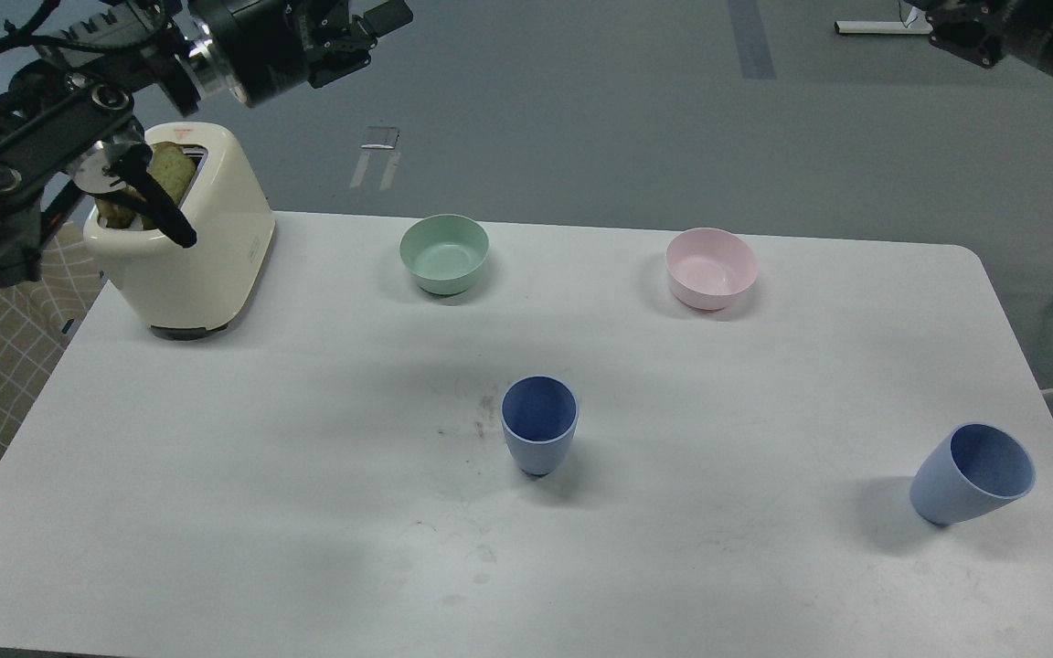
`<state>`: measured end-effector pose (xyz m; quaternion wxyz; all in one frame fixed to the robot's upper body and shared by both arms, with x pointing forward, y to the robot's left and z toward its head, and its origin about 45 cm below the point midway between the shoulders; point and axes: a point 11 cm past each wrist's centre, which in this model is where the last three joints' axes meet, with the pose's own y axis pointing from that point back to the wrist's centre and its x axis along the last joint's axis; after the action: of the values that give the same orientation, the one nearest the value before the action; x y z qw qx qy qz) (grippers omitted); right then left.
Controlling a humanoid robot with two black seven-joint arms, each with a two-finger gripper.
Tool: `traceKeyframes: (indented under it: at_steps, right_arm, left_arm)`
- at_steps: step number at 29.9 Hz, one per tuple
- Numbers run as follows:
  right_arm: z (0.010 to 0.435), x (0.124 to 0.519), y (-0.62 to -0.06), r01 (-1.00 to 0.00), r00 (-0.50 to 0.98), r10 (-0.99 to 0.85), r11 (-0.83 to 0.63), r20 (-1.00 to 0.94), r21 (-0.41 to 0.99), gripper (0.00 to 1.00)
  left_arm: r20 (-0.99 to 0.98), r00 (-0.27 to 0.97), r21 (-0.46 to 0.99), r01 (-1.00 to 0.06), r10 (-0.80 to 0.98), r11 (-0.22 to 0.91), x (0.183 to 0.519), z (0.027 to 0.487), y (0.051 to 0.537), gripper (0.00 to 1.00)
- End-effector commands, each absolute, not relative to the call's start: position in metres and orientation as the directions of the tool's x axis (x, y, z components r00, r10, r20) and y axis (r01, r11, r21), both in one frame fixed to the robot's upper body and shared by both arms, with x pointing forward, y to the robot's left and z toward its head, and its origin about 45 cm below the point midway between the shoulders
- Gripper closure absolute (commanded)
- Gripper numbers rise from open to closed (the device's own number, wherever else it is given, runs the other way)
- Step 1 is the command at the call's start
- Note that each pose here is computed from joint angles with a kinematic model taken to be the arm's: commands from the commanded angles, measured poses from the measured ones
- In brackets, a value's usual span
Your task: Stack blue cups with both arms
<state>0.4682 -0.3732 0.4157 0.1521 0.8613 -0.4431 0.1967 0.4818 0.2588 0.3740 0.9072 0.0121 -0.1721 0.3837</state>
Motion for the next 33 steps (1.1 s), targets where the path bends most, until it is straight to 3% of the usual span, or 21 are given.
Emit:
traceKeyframes:
  at_steps: [1, 8, 16, 25, 33]
  right_arm:
    - [0.403, 0.433, -0.412, -0.821, 0.549, -0.614, -0.525, 0.567, 0.225, 0.0]
    - [0.392, 0.359, -0.467, -0.779, 0.612, -0.348, -0.42, 0.71, 0.466, 0.0]
    - [0.36, 0.293, -0.502, -0.673, 0.727, -0.058, -0.258, 0.684, 0.693, 0.0]
    - [0.301, 0.254, -0.516, -0.498, 0.859, 0.029, -0.187, 0.512, 0.847, 0.0]
    - [0.284, 0.261, -0.503, -0.474, 0.866, 0.06, -0.221, 0.497, 0.852, 0.0]
  left_arm:
    - [0.284, 0.661, -0.105, -0.699, 0.695, 0.707, 0.48, 0.36, 0.253, 0.03]
    - [0.259, 0.692, -0.113, -0.671, 0.674, 0.732, 0.48, 0.354, 0.23, 0.03]
    - [0.246, 0.713, -0.118, -0.65, 0.657, 0.751, 0.478, 0.35, 0.215, 0.03]
    - [0.236, 0.727, -0.104, -0.641, 0.645, 0.761, 0.474, 0.341, 0.211, 0.03]
    - [0.233, 0.729, -0.103, -0.639, 0.644, 0.762, 0.473, 0.339, 0.21, 0.03]
